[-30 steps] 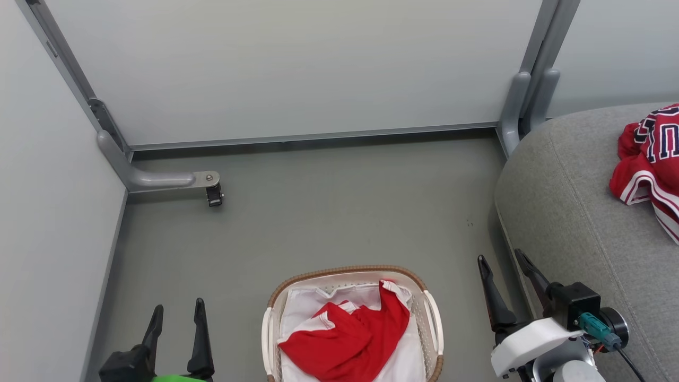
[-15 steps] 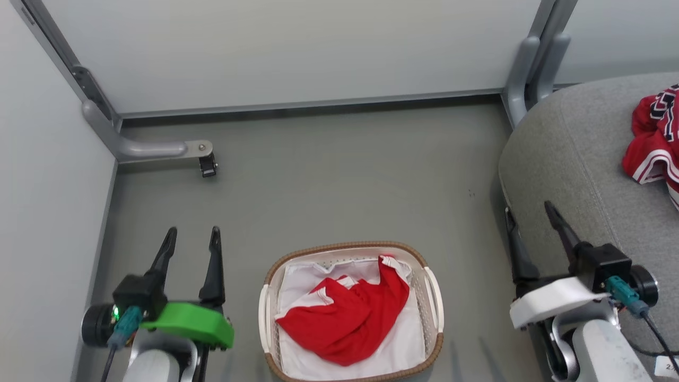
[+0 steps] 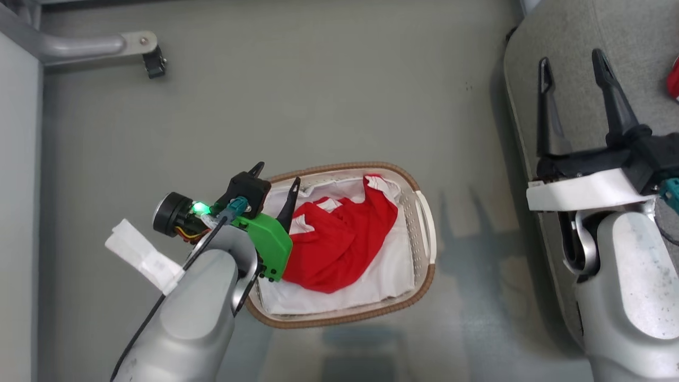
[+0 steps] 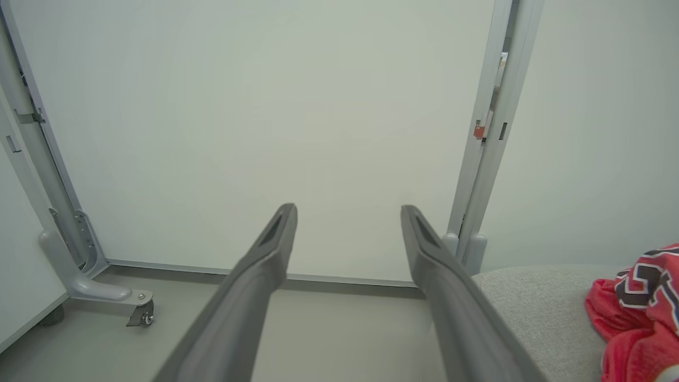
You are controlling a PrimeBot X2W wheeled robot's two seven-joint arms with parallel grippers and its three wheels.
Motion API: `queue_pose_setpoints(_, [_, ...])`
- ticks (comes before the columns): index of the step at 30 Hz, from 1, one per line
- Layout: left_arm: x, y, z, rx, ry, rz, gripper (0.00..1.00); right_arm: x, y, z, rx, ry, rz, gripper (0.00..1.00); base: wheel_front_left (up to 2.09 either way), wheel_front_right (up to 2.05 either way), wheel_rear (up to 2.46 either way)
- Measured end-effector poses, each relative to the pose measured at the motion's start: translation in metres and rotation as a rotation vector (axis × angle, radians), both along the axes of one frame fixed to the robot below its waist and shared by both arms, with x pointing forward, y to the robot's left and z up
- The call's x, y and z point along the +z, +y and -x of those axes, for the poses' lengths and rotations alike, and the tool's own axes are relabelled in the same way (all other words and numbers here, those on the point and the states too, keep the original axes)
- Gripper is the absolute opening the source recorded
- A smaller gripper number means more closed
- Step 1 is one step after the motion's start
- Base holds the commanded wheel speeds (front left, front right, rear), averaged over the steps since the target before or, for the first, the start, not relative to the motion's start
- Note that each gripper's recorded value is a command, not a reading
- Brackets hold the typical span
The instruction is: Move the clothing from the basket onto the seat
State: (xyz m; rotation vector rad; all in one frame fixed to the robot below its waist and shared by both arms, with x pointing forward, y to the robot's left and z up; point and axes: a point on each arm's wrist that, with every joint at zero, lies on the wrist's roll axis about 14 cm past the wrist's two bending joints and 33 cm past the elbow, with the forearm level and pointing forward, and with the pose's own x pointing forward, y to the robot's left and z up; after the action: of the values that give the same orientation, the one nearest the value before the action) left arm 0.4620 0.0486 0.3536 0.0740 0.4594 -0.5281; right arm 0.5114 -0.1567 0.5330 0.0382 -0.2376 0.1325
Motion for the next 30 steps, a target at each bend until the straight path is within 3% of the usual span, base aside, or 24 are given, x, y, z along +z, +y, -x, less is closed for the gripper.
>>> queue_pose_setpoints(8, [-0.109,-0.013,0.012,-0.143,0.268,-0.147,1.0,-0.028,-0.011,-0.031,-0.018,0.004,-0.007,1.0,0.0,0.0,0.0])
queue_pose_setpoints(14, [-0.172,-0.019,0.03,-0.222,0.412,-0.201,1.0,-0.061,-0.02,-0.043,-0.029,0.044,-0.003,1.0,0.0,0.0,0.0])
queue_pose_setpoints(22, [-0.232,-0.016,0.034,-0.257,0.499,-0.28,1.0,-0.104,-0.028,-0.05,-0.034,0.118,0.006,1.0,0.0,0.0,0.0])
queue_pose_setpoints(30, [-0.261,-0.025,0.032,-0.264,0.514,-0.309,1.0,-0.123,-0.041,-0.048,-0.058,0.161,0.028,1.0,0.0,0.0,0.0])
